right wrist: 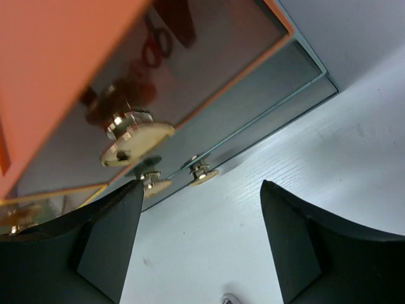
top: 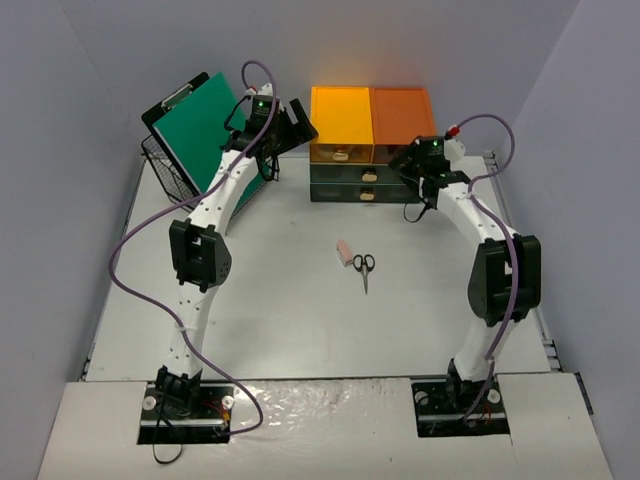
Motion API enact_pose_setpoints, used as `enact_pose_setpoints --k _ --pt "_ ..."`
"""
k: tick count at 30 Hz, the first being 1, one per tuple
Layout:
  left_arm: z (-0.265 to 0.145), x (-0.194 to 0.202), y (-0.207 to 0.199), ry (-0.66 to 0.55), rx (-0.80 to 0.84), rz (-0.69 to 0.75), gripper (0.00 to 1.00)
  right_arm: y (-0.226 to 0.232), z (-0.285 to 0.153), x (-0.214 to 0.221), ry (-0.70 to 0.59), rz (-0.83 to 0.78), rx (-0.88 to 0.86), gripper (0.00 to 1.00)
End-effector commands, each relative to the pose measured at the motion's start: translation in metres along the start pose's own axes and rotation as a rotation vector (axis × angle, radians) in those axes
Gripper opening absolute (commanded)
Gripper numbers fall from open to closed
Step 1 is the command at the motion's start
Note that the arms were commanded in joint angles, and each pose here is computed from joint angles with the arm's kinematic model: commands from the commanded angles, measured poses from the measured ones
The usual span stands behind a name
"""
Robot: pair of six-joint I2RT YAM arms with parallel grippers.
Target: Organize the desk
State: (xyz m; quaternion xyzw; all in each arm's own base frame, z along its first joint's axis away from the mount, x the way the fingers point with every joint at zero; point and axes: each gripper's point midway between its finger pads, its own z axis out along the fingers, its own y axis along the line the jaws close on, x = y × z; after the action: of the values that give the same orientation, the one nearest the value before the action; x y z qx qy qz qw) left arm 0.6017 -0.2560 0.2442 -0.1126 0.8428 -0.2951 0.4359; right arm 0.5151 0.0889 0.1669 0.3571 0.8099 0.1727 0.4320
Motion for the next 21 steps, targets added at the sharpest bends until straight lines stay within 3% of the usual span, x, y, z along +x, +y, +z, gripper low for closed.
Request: enact_pose_setpoints --k 1,8,15,21 --pt "-0.020 0.002 0.017 0.033 -0.098 0.047 0.79 0.021 -0.035 -0.009 -0.046 0.188 -0.193 0.69" --pt "-0.022 0.003 0.017 0.043 -0.097 0.061 0.79 0.035 -0.028 0.029 0.057 0.430 -0.457 0.67" --pt "-0.022 0.005 0.018 0.053 -0.094 0.070 0.79 0.058 -0.018 0.038 0.117 0.679 -0.713 0.64" --pt "-0.022 0.004 0.017 0.056 -0.089 0.073 0.79 0.089 -0.017 0.030 0.135 0.729 -0.807 0.62"
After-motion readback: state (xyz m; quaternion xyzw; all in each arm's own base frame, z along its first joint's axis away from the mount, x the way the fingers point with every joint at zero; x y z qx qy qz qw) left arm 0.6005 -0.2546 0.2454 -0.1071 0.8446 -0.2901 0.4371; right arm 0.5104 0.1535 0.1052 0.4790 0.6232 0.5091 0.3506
